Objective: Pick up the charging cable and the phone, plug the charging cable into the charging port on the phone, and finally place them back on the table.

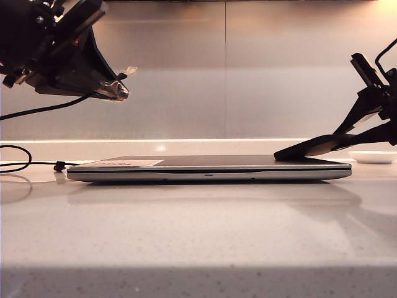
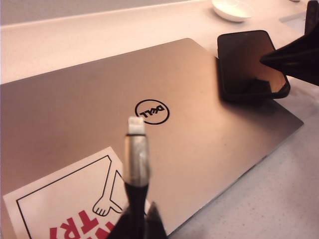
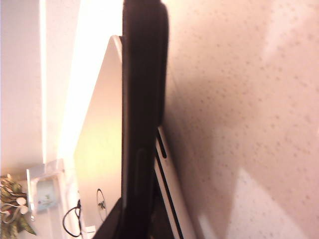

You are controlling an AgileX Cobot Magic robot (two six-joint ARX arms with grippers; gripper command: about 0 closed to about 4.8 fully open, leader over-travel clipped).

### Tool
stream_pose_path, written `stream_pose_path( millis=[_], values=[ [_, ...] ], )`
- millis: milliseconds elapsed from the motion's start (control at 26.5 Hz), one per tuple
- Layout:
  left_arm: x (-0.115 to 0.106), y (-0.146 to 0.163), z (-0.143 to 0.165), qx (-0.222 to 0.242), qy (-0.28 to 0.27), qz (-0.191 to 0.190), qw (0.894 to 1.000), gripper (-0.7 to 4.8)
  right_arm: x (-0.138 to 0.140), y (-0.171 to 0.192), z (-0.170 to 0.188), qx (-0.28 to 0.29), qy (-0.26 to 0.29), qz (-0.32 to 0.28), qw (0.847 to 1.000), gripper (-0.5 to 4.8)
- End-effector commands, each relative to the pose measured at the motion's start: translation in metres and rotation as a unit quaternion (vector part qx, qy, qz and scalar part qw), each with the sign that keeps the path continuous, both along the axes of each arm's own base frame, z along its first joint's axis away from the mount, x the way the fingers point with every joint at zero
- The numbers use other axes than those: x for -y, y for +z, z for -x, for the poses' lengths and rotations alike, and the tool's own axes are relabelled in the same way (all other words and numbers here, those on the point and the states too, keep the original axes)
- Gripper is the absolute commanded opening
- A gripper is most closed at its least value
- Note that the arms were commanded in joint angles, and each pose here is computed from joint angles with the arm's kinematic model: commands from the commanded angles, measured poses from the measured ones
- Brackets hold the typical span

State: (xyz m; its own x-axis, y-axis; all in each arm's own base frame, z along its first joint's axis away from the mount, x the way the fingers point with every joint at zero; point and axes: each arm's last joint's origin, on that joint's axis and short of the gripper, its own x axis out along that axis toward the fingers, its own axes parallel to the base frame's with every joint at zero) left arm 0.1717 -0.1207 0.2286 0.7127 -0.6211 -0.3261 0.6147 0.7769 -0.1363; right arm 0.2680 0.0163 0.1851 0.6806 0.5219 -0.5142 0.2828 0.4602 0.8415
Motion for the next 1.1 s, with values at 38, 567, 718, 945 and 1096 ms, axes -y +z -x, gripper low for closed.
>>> stream_pose_path(
  millis=[38, 567, 718, 945, 1096],
  values=[
    [0.000, 0.002, 0.000, 0.006, -0.002, 0.005, 1.000, -0.06, 0.000, -0.015, 0.012, -0.041, 0.027, 0.067, 0.997, -0.09],
    [0.000, 0.001, 0.000, 0.005, -0.001, 0.004, 1.000, -0.06, 0.004, 0.088, 0.041, 0.042, 0.086, 0.230, 0.968, -0.09],
    [0.000, 0.000, 0.000, 0.000, -0.002, 0.001, 1.000, -0.06, 0.005, 0.107, 0.050, 0.010, 0.116, 0.281, 0.952, -0.09],
    [-0.001, -0.006, 0.002, -0.027, -0.002, -0.018, 0.999, -0.06, -0.002, 0.116, 0.062, -0.034, 0.165, 0.358, 0.918, -0.09],
    [-0.002, -0.007, 0.002, -0.032, -0.001, -0.021, 0.999, -0.06, -0.023, 0.108, 0.071, -0.069, 0.220, 0.431, 0.873, -0.09]
  ],
)
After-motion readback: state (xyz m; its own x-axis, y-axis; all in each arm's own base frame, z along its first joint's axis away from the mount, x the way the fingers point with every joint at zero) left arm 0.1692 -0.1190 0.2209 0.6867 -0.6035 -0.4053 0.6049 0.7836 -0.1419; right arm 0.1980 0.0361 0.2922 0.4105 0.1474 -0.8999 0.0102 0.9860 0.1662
